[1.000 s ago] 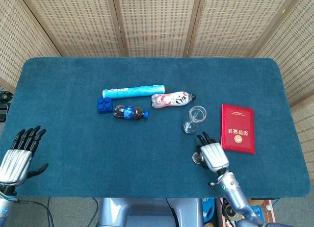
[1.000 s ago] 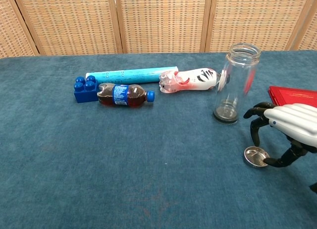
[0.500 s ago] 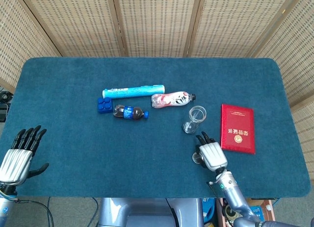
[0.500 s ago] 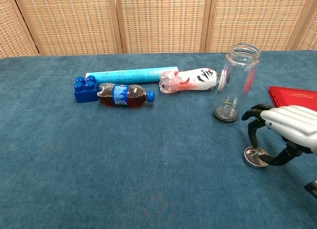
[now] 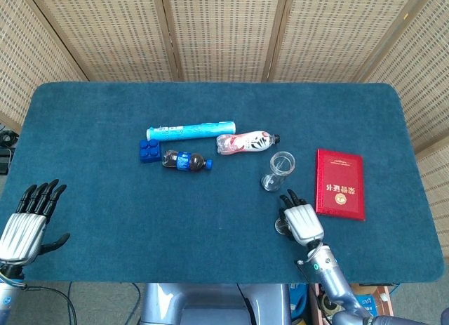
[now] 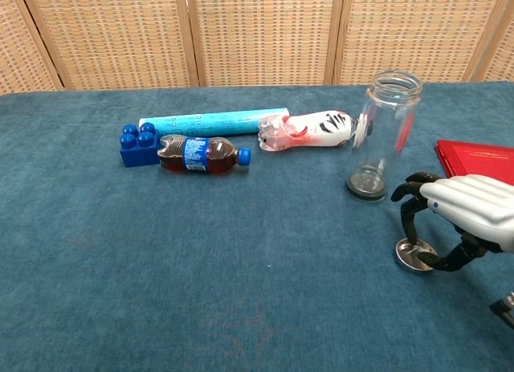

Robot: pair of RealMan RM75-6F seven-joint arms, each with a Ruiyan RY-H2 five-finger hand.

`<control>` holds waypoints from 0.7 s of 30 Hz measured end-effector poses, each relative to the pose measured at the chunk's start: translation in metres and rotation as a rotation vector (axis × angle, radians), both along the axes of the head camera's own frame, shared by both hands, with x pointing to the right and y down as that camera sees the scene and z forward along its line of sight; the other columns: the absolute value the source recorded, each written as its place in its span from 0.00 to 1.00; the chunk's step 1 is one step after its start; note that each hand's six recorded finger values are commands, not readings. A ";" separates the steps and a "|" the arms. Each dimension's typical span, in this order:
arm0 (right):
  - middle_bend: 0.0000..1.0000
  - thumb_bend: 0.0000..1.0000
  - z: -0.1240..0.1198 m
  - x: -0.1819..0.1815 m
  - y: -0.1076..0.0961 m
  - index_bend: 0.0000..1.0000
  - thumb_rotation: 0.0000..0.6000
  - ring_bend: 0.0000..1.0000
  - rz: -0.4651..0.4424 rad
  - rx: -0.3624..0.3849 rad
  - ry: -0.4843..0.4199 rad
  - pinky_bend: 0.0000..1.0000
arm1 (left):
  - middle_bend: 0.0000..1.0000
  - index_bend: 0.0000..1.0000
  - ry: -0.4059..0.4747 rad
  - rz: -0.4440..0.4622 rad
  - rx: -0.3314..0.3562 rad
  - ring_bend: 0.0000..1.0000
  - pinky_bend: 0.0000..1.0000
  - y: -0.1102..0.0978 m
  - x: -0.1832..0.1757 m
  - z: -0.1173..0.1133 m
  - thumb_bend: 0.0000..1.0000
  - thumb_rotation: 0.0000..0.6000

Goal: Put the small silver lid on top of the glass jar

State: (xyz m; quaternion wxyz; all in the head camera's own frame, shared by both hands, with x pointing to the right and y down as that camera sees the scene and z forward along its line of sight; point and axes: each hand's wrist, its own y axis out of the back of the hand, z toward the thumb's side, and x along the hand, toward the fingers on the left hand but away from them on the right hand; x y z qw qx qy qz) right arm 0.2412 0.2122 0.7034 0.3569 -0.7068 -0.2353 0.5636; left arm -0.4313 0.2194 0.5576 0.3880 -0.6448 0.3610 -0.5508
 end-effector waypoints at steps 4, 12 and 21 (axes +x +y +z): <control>0.26 0.51 0.000 0.000 0.001 0.58 1.00 0.07 0.000 0.000 0.001 0.35 | 0.00 0.00 0.001 -0.001 -0.001 0.00 0.00 0.000 0.000 0.000 0.22 1.00; 0.26 0.51 0.001 -0.002 0.001 0.59 1.00 0.07 0.000 0.002 0.001 0.35 | 0.00 0.00 0.002 -0.003 -0.001 0.00 0.00 0.000 0.000 0.000 0.22 1.00; 0.27 0.54 0.003 -0.003 0.000 0.60 1.00 0.07 -0.001 0.003 0.006 0.35 | 0.00 0.00 0.005 -0.001 -0.002 0.00 0.00 0.000 0.000 0.000 0.22 1.00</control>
